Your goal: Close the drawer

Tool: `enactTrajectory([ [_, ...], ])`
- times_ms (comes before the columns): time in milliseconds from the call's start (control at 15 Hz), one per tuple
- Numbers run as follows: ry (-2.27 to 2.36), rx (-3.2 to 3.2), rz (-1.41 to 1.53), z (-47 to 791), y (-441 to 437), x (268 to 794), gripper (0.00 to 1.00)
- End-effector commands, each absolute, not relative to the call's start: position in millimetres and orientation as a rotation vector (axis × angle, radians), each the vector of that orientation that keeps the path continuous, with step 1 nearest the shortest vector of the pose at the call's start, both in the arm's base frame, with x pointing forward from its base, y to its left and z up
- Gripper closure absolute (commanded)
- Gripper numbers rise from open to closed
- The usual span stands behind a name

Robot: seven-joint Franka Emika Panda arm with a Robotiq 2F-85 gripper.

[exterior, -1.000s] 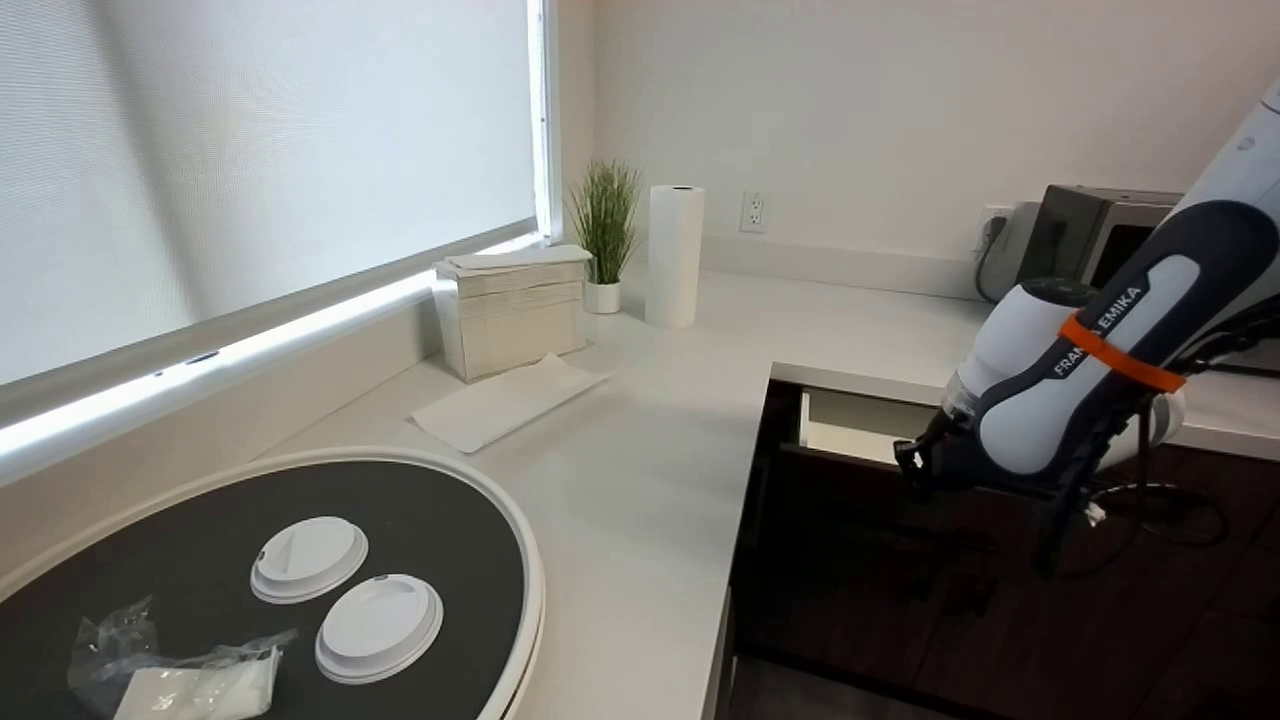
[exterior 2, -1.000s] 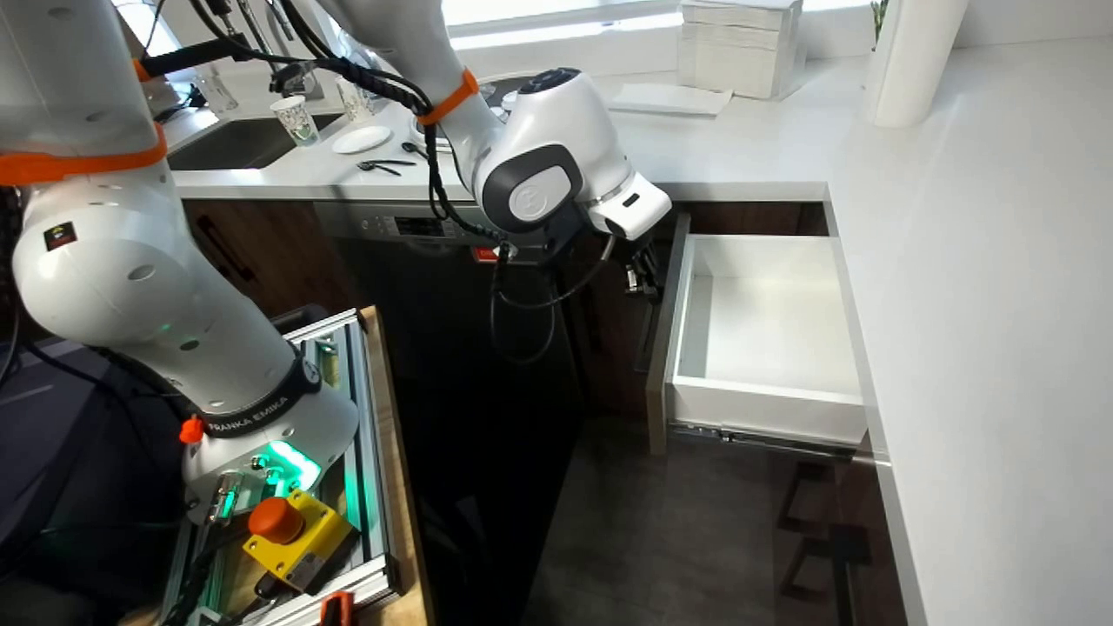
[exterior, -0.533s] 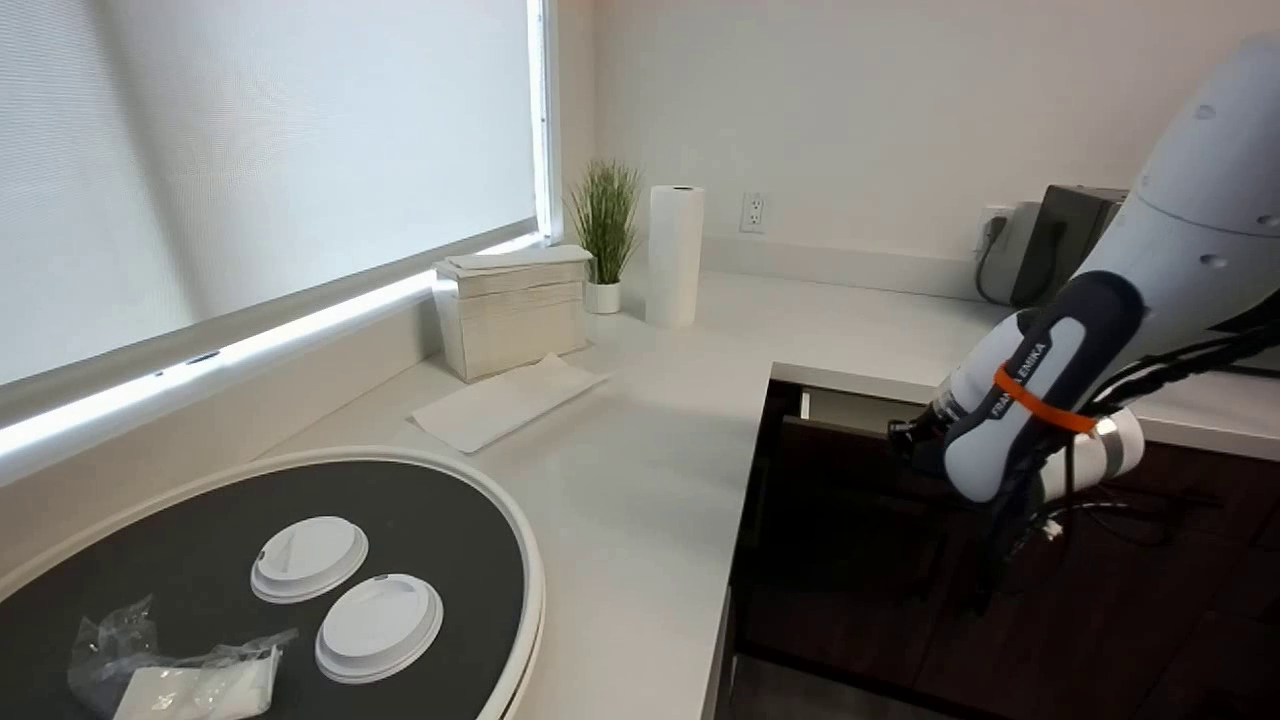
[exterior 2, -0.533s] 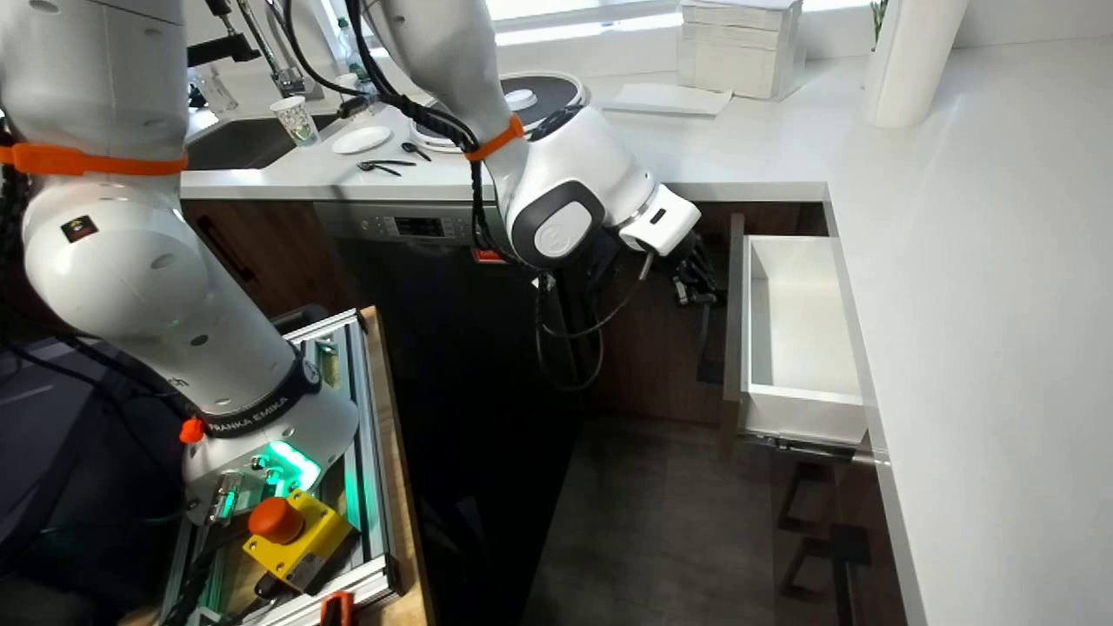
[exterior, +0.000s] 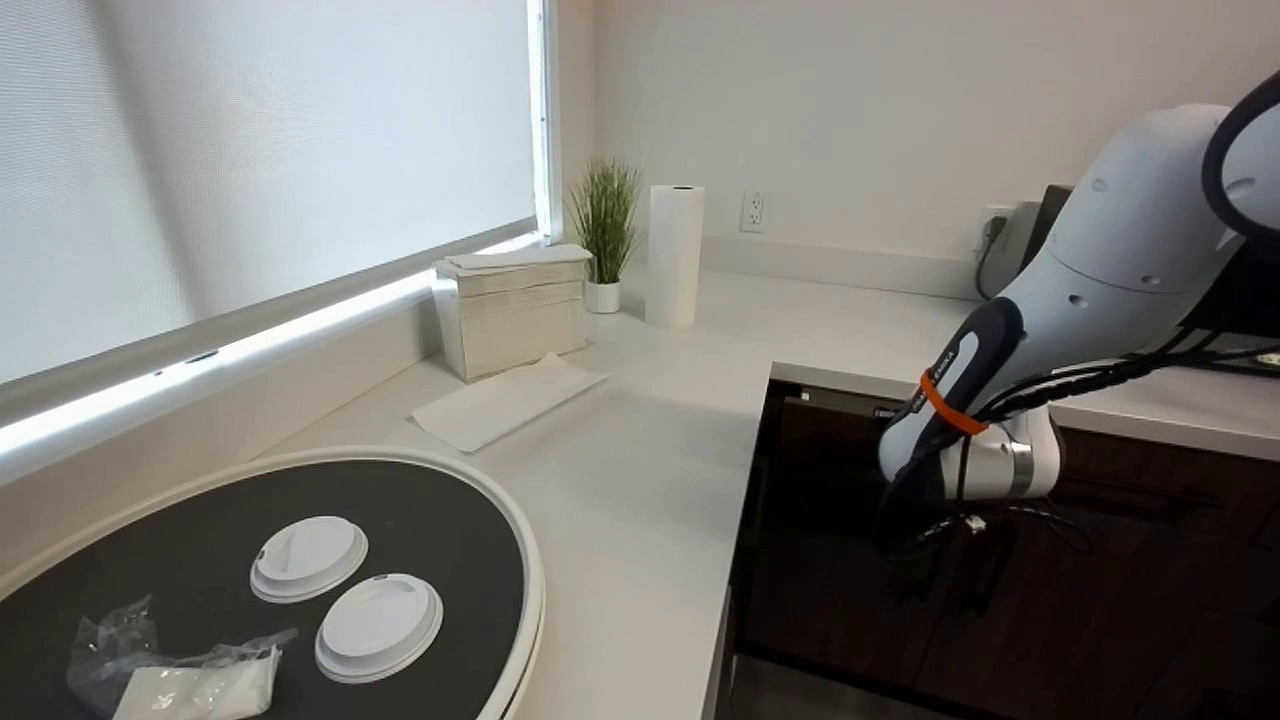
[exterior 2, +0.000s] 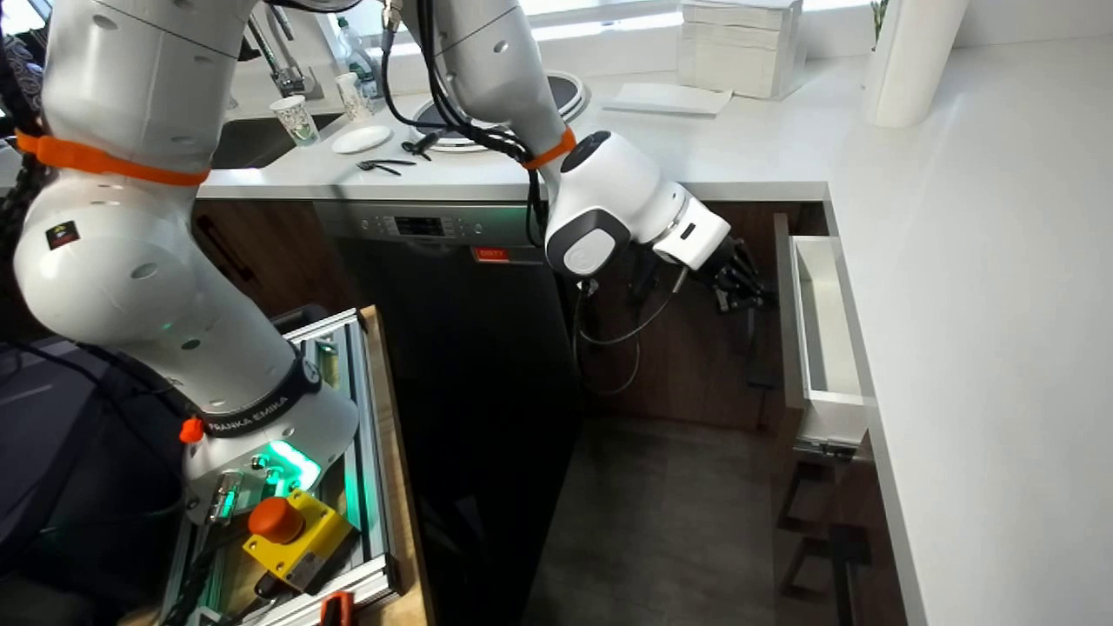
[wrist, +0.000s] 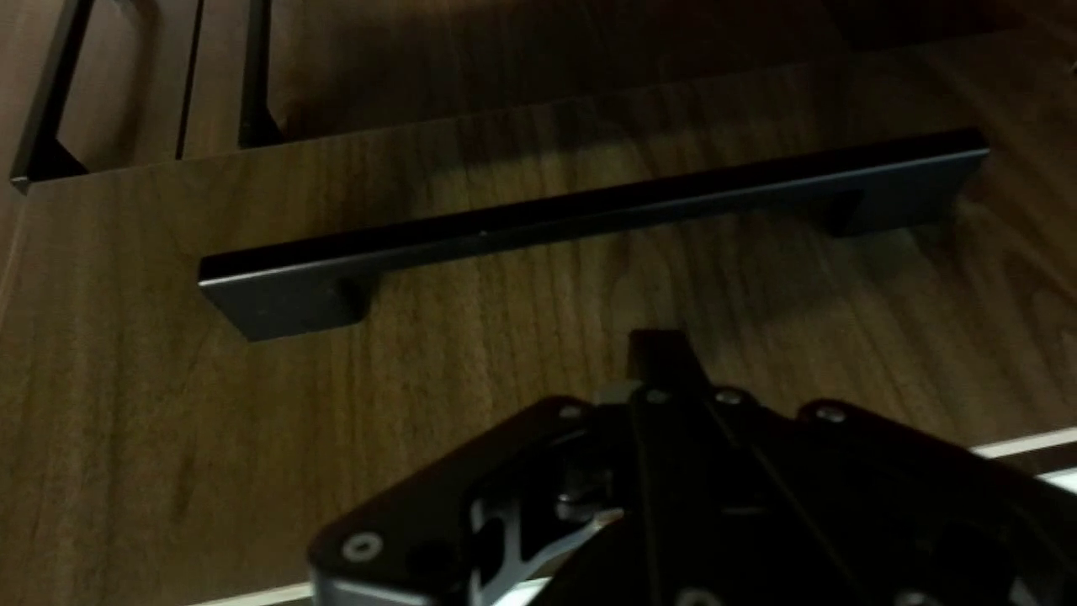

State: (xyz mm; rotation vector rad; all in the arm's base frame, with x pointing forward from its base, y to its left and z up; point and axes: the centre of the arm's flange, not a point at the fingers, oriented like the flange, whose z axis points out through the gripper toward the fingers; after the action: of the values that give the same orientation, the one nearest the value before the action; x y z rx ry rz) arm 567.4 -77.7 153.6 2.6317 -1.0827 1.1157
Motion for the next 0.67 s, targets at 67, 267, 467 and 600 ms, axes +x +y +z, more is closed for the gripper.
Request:
enactTrajectory([
  [67,-1.095,2.543,1.27,140.0,-102.3,605.3,1.0],
  [267,-1.093,2.528,1.295,137.3,-110.4,617.4,1.0],
  [467,-1.073,2.515,1.323,133.3,-115.7,625.6,1.0],
  [600,-1.055,2.502,1.349,132.3,-119.6,629.0,1.0],
])
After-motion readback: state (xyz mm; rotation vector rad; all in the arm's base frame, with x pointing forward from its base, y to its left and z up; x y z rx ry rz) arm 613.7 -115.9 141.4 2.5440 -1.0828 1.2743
